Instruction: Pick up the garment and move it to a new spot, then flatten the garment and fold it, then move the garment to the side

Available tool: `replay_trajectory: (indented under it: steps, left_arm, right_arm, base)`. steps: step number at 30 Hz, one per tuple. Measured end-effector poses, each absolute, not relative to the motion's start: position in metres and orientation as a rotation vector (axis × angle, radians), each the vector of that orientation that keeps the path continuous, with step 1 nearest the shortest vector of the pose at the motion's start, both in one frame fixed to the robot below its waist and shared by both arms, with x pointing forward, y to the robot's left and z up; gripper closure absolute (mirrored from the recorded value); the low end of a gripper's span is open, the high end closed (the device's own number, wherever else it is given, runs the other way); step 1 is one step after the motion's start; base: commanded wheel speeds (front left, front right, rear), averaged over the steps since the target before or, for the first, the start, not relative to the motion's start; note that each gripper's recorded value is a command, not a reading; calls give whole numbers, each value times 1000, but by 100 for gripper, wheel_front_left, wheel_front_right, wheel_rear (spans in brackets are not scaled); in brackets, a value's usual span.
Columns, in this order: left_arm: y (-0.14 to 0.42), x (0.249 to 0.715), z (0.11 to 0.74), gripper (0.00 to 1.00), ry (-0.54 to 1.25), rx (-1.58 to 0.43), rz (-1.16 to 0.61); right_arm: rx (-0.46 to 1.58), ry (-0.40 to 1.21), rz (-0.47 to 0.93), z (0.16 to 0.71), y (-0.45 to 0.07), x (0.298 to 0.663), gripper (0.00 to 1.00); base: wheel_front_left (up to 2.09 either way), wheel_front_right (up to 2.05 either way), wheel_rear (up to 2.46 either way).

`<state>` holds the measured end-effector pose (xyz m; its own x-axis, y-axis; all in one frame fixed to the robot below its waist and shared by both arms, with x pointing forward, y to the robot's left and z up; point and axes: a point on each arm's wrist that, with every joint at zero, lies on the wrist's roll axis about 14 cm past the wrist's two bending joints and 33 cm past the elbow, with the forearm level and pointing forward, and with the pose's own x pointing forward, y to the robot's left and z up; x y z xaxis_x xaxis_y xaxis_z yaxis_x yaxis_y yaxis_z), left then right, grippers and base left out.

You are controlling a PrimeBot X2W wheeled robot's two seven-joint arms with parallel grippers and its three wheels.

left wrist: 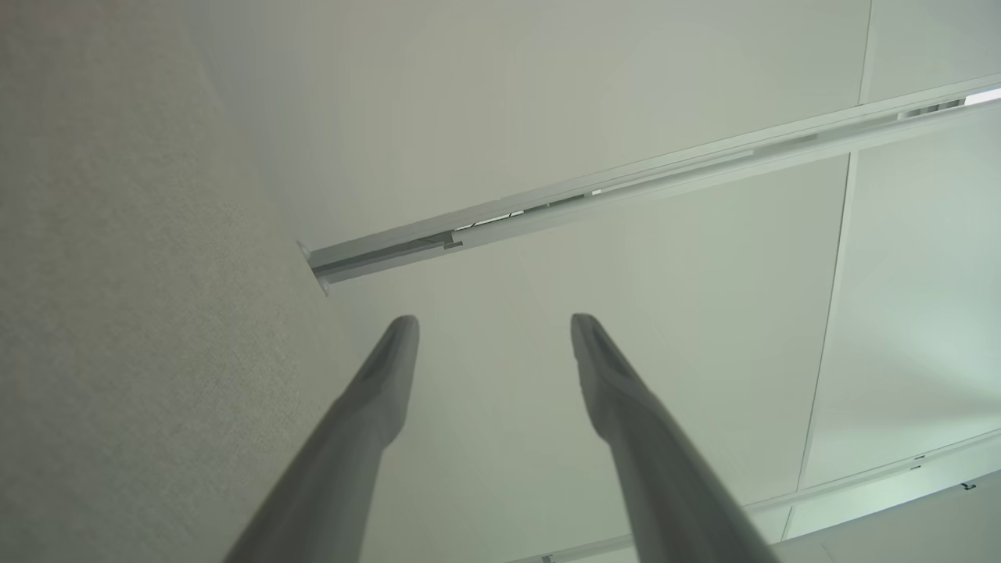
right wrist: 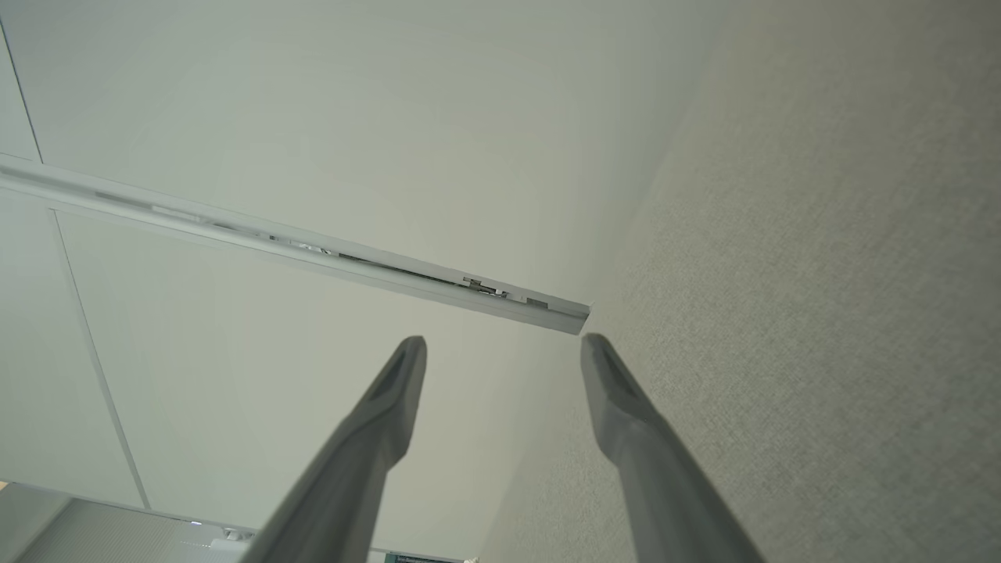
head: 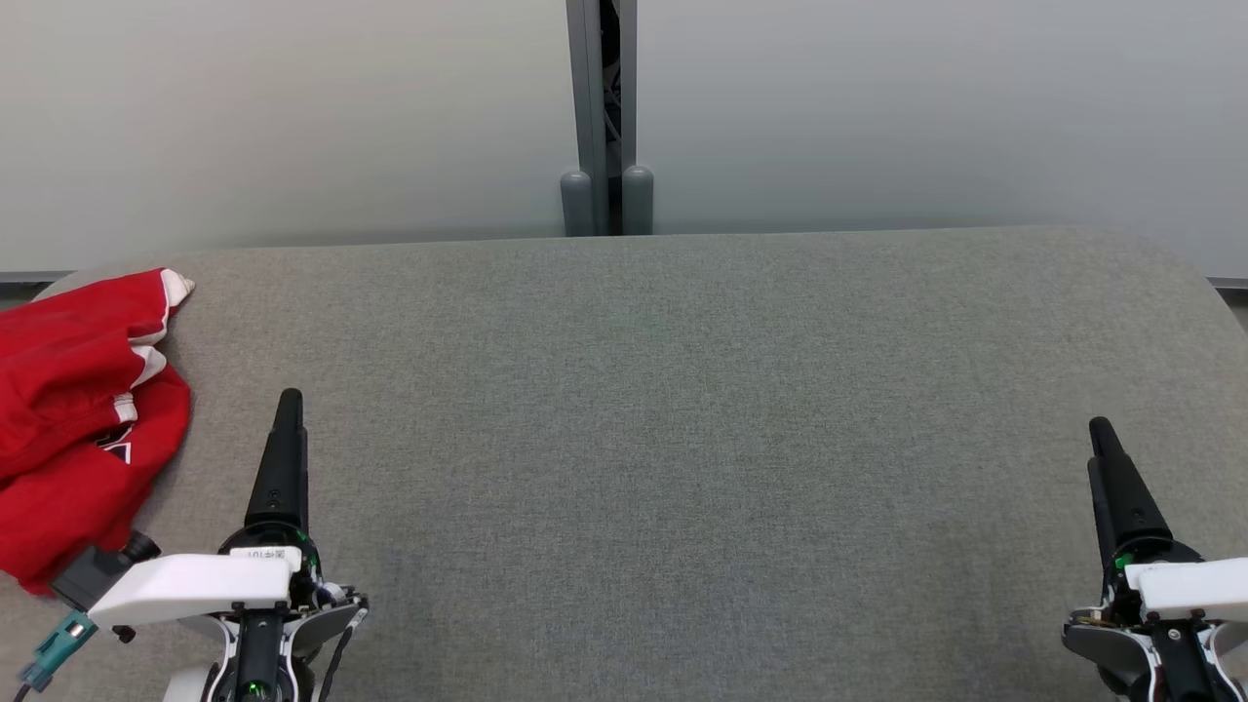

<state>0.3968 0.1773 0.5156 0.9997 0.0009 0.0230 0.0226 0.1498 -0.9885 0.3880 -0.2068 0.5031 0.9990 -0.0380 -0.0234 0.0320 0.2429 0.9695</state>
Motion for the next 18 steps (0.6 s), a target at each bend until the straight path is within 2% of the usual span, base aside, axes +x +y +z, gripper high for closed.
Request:
replay_trajectory:
  steps: [18]
  left_arm:
    - [175, 405, 543, 0, -96, -959, -50]
  right_arm:
    - [816, -84, 50, 541, -191, 396, 0]
  base:
    - [0, 0, 0]
